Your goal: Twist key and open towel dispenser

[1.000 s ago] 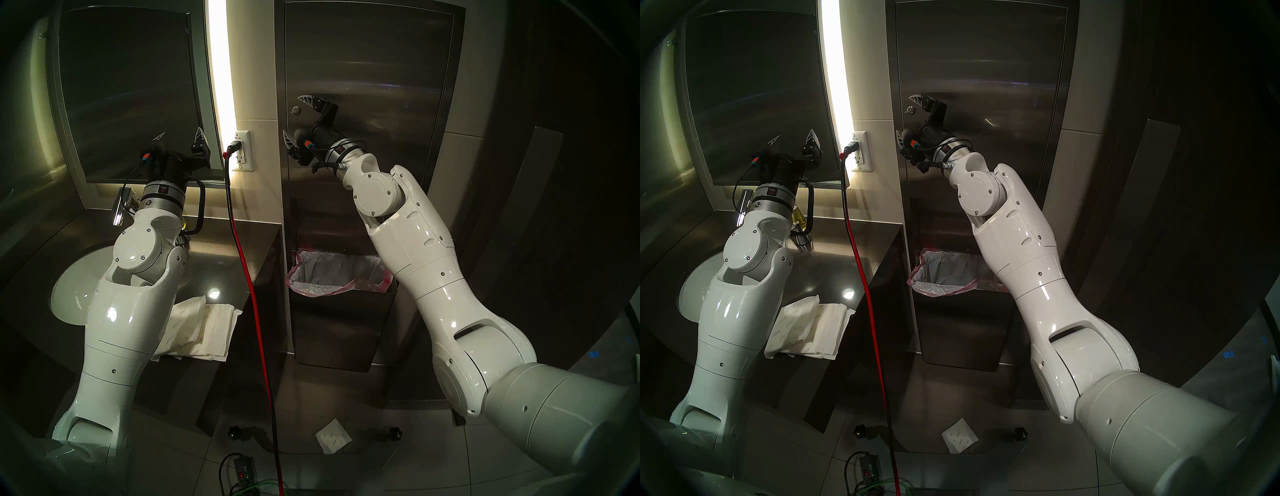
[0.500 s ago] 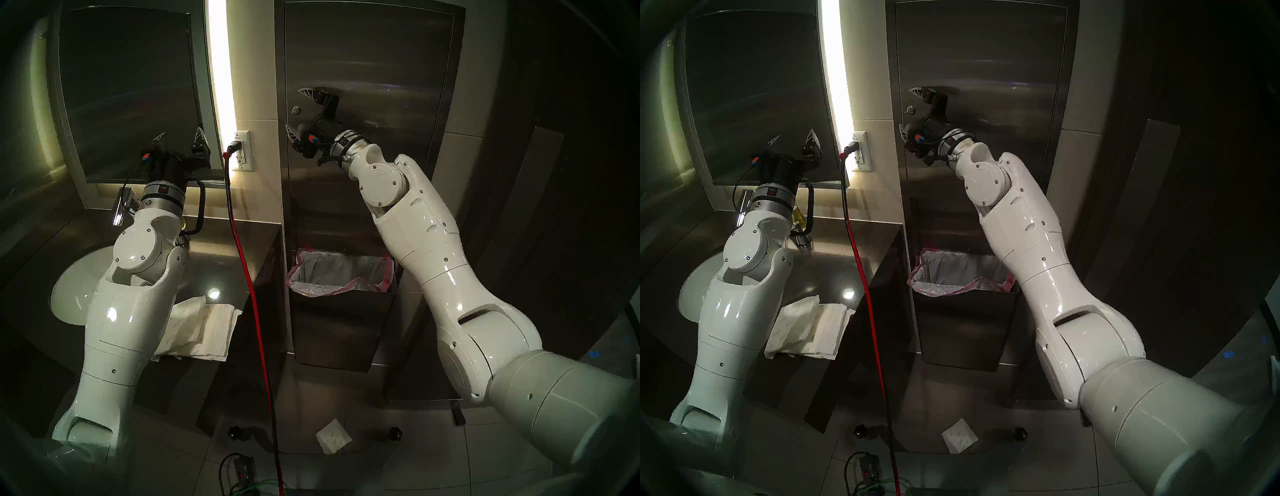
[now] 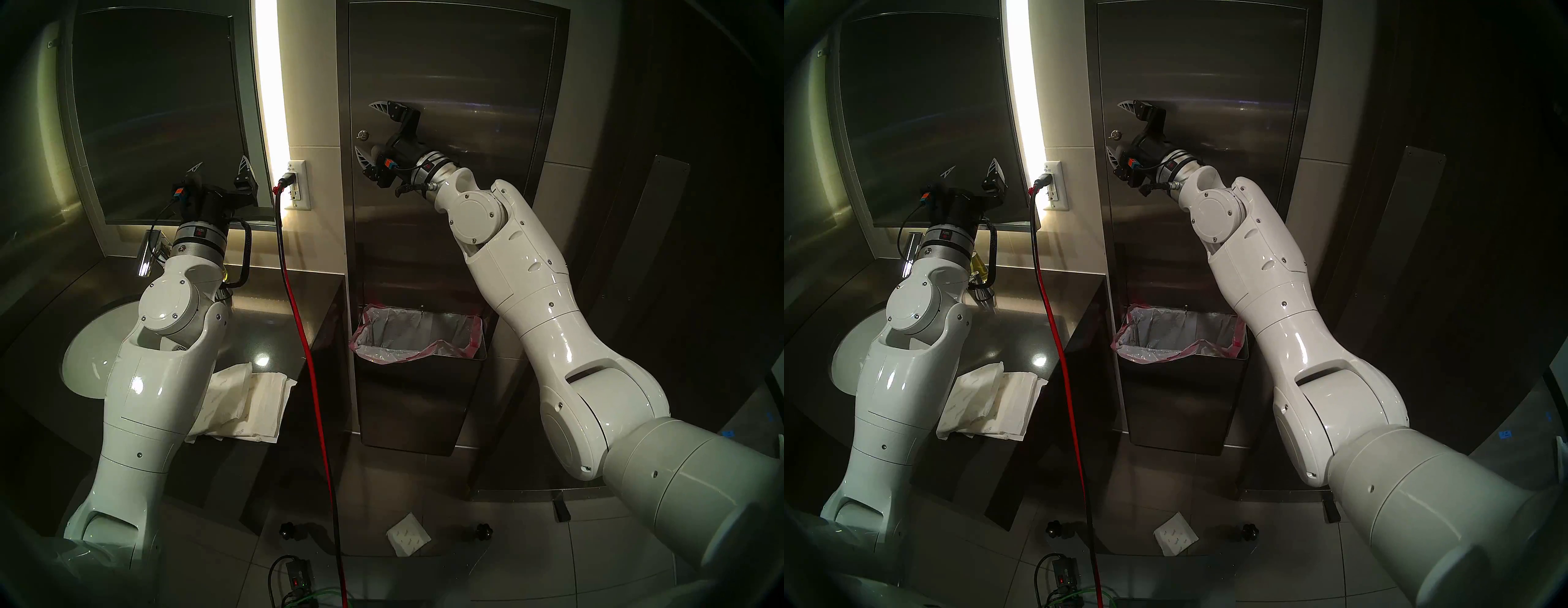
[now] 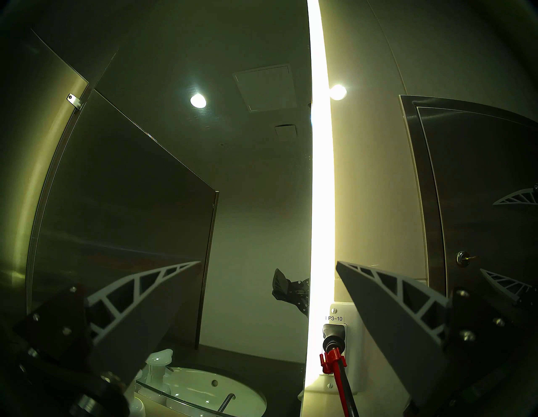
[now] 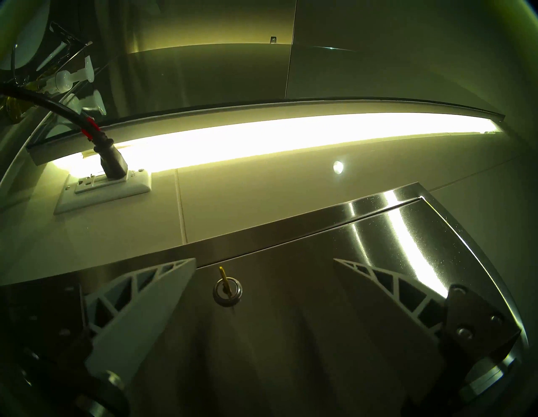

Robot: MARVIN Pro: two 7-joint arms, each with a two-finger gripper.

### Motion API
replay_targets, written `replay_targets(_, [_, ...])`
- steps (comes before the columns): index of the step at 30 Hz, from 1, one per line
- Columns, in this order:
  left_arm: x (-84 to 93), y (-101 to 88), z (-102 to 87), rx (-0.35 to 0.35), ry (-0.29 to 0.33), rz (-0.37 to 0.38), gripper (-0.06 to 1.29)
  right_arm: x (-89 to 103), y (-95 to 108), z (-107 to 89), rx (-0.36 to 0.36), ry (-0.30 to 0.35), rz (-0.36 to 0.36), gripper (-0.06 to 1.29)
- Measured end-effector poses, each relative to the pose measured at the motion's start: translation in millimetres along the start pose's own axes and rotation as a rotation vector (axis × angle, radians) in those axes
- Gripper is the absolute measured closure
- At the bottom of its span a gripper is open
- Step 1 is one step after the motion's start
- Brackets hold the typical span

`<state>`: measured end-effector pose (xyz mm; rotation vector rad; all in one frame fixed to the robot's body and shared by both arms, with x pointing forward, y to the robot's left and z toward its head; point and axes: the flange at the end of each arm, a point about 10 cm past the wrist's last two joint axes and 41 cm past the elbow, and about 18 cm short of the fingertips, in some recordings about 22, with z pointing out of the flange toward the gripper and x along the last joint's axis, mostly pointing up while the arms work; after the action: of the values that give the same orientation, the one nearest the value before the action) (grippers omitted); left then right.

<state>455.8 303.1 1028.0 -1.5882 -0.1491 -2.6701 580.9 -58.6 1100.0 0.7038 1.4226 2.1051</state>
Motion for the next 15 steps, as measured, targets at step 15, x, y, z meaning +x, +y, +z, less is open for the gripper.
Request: replay_targets(15, [0.0,0.0,0.0,0.000,0.000,0.000,-0.03,-0.8,2.8,0.2,0.027,0.017,0.014,0.00])
